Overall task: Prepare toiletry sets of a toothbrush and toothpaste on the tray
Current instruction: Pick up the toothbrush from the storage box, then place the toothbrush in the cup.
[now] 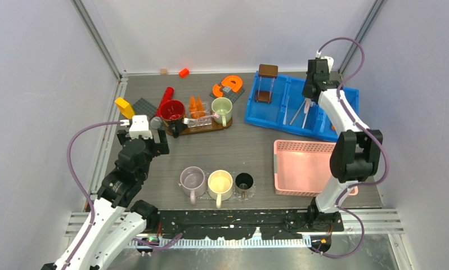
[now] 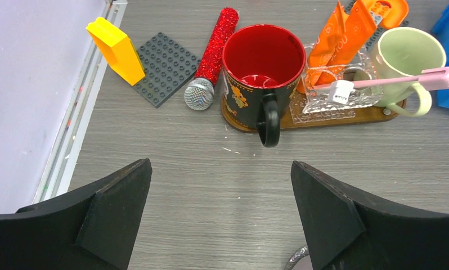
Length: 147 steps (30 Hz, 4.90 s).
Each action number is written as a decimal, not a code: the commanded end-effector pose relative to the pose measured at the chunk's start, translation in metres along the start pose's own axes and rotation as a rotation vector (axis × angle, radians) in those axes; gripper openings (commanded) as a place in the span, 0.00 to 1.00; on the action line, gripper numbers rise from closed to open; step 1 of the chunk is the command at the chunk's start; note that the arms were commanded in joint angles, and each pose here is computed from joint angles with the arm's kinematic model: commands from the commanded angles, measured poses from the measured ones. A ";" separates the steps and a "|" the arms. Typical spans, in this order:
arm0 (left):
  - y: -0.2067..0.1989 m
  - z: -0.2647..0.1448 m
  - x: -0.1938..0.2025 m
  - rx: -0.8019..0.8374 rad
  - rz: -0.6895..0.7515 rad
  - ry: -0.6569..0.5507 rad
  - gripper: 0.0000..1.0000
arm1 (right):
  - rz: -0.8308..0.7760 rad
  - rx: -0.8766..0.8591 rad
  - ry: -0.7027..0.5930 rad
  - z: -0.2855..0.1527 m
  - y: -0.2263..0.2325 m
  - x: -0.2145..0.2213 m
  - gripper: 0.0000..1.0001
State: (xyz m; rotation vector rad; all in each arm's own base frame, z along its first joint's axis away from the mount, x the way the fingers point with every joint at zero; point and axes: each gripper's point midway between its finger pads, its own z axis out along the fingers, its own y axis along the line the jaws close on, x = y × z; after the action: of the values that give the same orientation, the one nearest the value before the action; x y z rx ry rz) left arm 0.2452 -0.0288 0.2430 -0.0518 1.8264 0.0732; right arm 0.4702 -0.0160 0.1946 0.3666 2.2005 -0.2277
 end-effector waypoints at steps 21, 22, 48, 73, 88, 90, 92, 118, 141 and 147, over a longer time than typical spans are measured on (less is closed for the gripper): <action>-0.099 -0.031 -0.043 0.560 -0.067 -0.011 0.98 | -0.258 -0.754 -0.274 -0.235 0.158 0.011 0.01; -0.104 -0.033 -0.046 0.586 -0.084 -0.008 0.98 | -0.267 -0.788 -0.266 -0.239 0.164 0.020 0.01; -0.225 -0.059 -0.137 1.270 -0.497 -0.067 0.88 | -0.216 -1.509 -0.255 -0.358 0.230 0.082 0.01; -0.234 -0.052 -0.132 1.283 -0.474 -0.051 0.00 | -0.187 -1.543 -0.250 -0.364 0.234 0.085 0.48; -0.163 -0.042 -0.072 0.805 -0.225 -0.111 0.00 | -0.129 -1.266 -0.362 -0.330 0.190 0.078 0.87; -0.153 -0.042 -0.065 0.760 -0.238 -0.115 0.00 | -0.120 -1.242 -0.381 -0.329 0.183 0.076 0.87; -0.145 -0.042 -0.057 0.728 -0.252 -0.115 0.00 | -0.113 -1.217 -0.388 -0.326 0.178 0.076 0.87; -0.102 -0.026 0.055 0.500 -0.504 0.017 0.00 | -0.078 -1.004 -0.403 -0.291 0.137 0.092 0.88; -0.054 -0.047 0.078 0.340 -0.556 0.045 0.76 | -0.086 -0.824 -0.405 -0.266 0.111 0.092 0.88; -0.023 -0.059 0.057 0.229 -0.538 0.009 0.92 | -0.069 -0.628 -0.406 -0.247 0.086 0.080 0.89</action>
State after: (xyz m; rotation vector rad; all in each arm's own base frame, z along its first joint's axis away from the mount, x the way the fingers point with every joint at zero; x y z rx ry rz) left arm 0.1799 -0.0812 0.1786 -0.3247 1.8066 -0.6082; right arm 0.2585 0.1773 0.2577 -0.2136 1.7938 0.4691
